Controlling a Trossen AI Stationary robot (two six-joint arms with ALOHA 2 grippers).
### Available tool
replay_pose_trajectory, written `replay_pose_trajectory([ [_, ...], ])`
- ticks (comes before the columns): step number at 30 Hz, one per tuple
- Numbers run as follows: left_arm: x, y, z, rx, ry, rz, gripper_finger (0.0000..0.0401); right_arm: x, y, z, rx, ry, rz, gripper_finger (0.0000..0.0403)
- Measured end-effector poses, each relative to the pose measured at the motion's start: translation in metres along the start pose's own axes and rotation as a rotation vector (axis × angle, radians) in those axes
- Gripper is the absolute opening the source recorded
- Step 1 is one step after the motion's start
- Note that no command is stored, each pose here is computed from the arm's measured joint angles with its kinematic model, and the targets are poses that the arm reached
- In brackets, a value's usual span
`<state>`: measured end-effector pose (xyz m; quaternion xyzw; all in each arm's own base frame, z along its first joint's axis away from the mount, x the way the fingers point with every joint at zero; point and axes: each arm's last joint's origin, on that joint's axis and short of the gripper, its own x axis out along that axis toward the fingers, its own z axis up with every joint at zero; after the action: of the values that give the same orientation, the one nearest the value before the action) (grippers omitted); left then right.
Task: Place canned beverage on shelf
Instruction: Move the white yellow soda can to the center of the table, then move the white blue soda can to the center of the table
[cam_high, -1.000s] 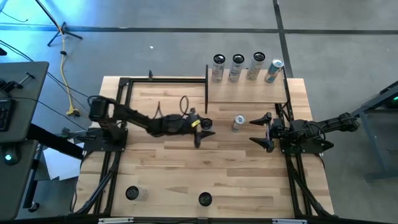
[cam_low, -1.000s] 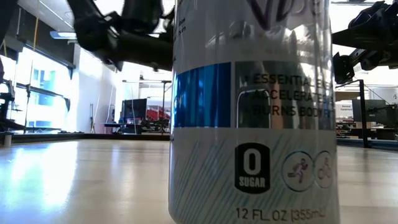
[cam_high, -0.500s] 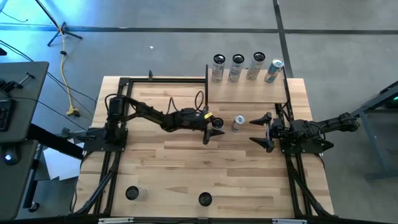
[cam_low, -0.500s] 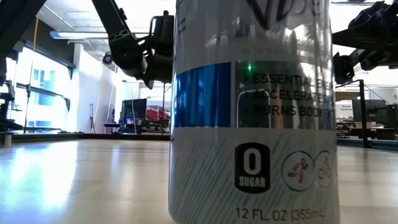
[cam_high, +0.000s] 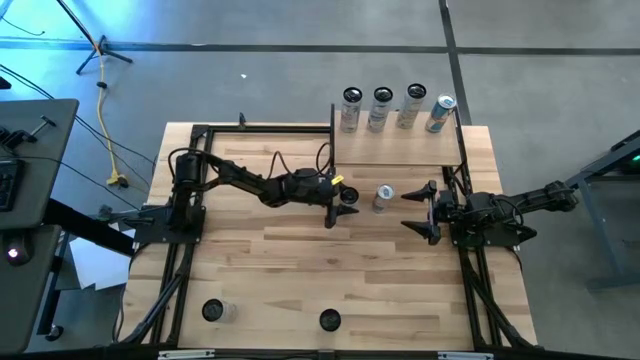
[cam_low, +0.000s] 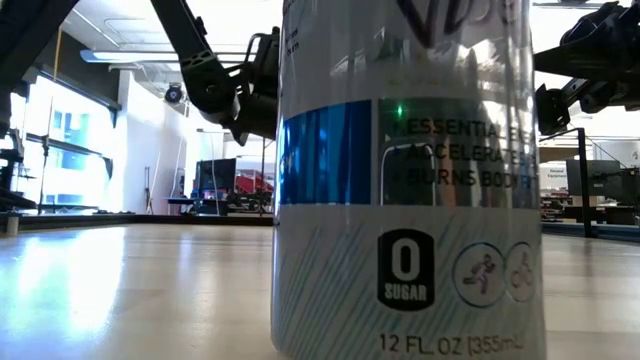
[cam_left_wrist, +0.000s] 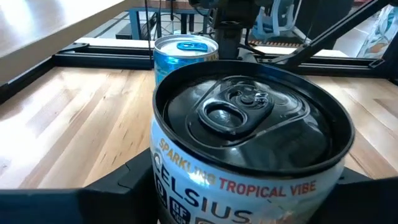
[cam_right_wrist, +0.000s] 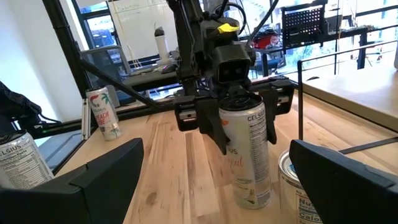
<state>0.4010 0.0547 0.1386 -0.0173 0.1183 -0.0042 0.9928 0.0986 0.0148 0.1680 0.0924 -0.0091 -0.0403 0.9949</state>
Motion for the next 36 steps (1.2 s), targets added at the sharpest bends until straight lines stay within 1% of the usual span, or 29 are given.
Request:
replay_pose_trajectory([
  [7,0.000,0.000,0.000,-0.029,0.002,0.002,0.0232,0.000,0.000,0.000,0.000,0.000,0.000,0.0389],
  [10,0.000,0.000,0.000,-0.034,0.002,0.014,0.0242,0.000,0.000,0.000,0.000,0.000,-0.001,0.0389],
  [13,0.000,0.002,0.000,-0.046,0.001,0.017,0.0271,0.000,0.000,0.000,0.000,0.000,0.000,0.0389],
  [19,0.000,0.003,0.001,-0.044,-0.011,0.021,0.0344,0.000,0.000,0.000,0.000,0.000,-0.001,0.0389],
  [23,-0.005,0.002,0.005,-0.053,-0.001,0.023,0.0378,0.000,0.000,0.000,0.000,0.000,-0.001,0.0389],
  [26,-0.020,0.000,0.011,-0.037,0.003,0.041,0.0393,0.000,0.000,0.000,0.000,0.000,-0.002,0.0389],
  [28,-0.036,-0.001,0.019,-0.002,0.007,0.075,0.0398,0.000,0.000,0.000,0.000,0.000,-0.002,0.0389],
  [30,-0.057,-0.003,0.028,0.005,0.018,0.114,0.0399,0.000,0.000,0.000,0.000,0.000,-0.003,0.0389],
  [33,-0.091,-0.013,0.037,-0.064,0.065,0.172,0.0400,0.000,0.000,0.000,0.000,-0.001,-0.006,0.0389],
  [36,-0.120,-0.037,0.035,-0.175,0.150,0.164,0.0400,0.000,0.000,0.000,0.000,-0.001,-0.006,0.0389],
])
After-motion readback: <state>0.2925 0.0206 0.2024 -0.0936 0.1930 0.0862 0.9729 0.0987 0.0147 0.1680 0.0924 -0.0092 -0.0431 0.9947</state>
